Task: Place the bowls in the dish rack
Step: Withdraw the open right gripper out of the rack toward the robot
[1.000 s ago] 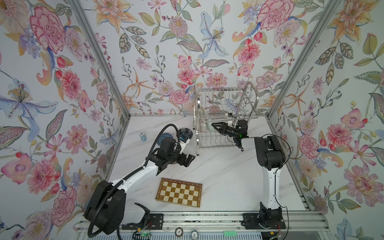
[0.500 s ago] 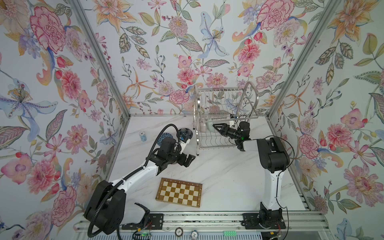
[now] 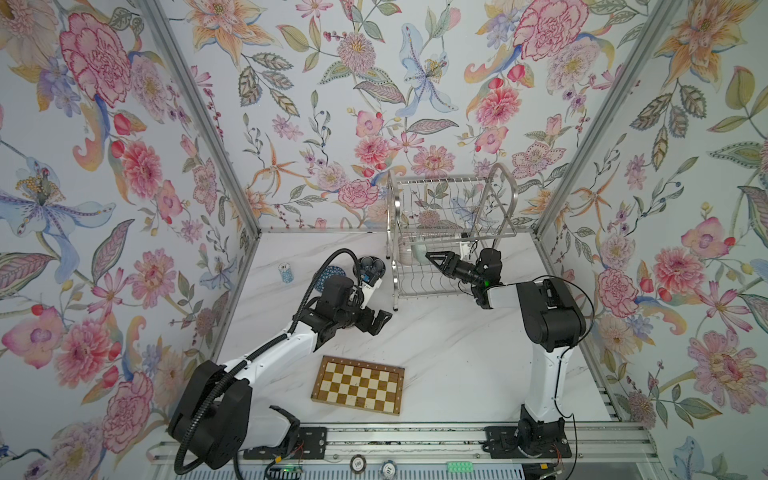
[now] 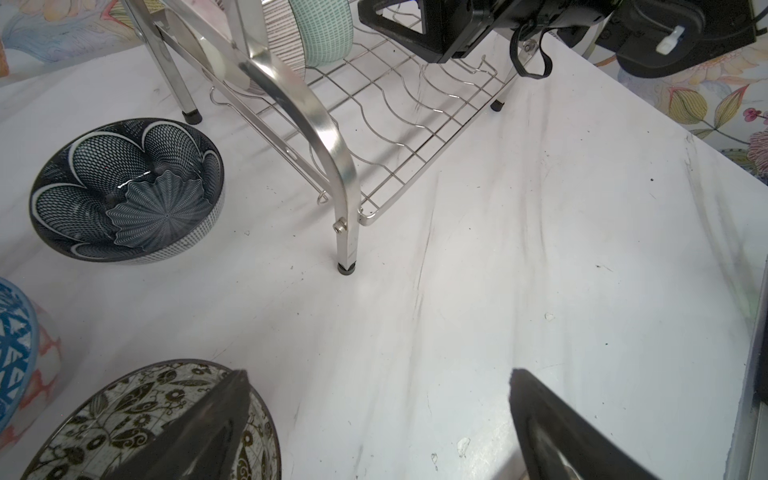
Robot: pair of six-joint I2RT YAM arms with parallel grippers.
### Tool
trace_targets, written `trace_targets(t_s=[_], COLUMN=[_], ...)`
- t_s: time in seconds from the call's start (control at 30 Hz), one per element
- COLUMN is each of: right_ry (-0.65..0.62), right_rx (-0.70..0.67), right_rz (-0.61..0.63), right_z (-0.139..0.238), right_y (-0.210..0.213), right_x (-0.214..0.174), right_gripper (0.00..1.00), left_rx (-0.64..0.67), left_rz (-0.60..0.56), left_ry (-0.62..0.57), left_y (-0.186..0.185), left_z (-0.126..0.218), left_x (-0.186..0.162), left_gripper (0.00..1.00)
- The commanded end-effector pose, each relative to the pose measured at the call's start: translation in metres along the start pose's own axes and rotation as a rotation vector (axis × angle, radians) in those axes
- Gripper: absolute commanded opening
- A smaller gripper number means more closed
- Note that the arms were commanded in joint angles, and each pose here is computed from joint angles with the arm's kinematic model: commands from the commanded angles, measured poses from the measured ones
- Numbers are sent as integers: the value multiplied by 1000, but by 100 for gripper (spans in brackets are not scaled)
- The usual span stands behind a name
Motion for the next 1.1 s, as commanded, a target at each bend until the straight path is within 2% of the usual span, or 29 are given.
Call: trace_targets(t_s=[0.0, 0.6, 0.73, 0.9, 1.07], right_ry=[-32, -61, -78, -110, -234], right_rx=[40, -12, -70, -193, -344], right_rz=[77, 119, 154, 256, 368], right_z=[5, 43, 55, 68, 94], right_y=[26, 41, 42, 43, 40], right_x=[6, -27, -35, -41, -36], right_gripper=[77, 79, 79, 79, 78], left_rx=[14, 36, 54, 77, 101], left_rz=[-25, -36, -37, -24, -5], left_ry=[-12, 1, 3, 13, 28], left_y=[-1, 1, 4, 7, 12], left_z=[6, 6, 6, 4, 3], left_x=[7, 5, 5, 4, 2], left_gripper=[99, 99, 99, 99, 99])
Point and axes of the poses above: each gripper's point midway between its finger pads, its own z axis back along the fingers, its own y axis along the line the jaws close on, x = y × z, the point moved 3 cm from there along z, back along the fingers, and after that the axes turned 6 degrees about -z, right-handed, at the moved point
